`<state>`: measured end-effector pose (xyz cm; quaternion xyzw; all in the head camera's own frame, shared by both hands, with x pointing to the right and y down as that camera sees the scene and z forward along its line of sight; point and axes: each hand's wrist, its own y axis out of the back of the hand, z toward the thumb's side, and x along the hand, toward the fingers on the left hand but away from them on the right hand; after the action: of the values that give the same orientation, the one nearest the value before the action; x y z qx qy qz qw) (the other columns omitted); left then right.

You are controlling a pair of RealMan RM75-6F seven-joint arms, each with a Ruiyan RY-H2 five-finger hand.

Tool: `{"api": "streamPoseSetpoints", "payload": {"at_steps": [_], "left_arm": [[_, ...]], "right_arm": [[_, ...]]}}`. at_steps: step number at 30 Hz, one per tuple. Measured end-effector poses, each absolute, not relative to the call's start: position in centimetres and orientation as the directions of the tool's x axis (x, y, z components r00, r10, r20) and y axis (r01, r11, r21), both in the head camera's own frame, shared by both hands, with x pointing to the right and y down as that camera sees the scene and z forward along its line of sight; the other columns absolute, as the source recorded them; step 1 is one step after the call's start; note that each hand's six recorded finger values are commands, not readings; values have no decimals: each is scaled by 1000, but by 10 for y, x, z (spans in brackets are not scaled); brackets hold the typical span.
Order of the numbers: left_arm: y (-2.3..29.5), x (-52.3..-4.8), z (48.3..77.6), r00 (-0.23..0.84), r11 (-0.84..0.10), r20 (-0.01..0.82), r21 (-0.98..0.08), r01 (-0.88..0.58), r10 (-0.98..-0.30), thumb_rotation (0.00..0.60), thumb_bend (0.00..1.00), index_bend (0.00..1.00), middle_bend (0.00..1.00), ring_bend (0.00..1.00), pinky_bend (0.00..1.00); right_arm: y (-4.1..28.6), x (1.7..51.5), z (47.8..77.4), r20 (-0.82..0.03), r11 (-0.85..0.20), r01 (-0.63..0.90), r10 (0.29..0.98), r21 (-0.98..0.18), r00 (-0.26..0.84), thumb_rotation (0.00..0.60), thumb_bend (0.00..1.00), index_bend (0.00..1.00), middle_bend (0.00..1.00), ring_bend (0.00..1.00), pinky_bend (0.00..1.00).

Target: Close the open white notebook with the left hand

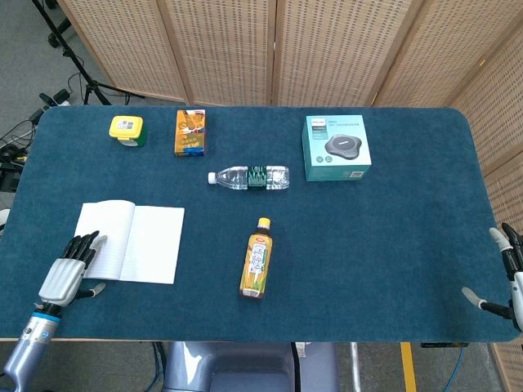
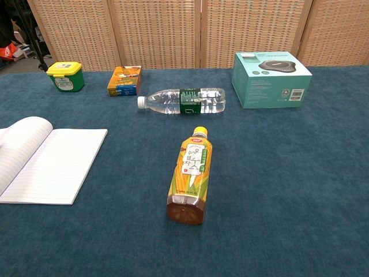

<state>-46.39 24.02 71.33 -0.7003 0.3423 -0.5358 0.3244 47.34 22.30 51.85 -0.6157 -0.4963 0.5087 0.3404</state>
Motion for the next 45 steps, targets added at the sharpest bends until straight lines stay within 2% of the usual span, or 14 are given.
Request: {"api": "streamPoseSetpoints", "payload": {"at_steps": [27,33,45], "left_arm": [[234,-475,715,145,-545,529,-830,-117,-836,600,253,0,0,0,0],[233,-476,715,140,-545,529,-831,-116,-837,600,379,0,0,0,0],[232,-476,713,145,-536,520,-836,-116,-842,600,462,0,0,0,0]], "right_arm": [[223,474,518,-290,-276,270,957,-922,-9,600,0,0,0,0,0],[223,474,518,-290,-277,272,957,-922,-8,600,0,0,0,0,0],[223,473,518,-294,-283,274,956,-919,-1,600,0,0,0,0,0]]}}
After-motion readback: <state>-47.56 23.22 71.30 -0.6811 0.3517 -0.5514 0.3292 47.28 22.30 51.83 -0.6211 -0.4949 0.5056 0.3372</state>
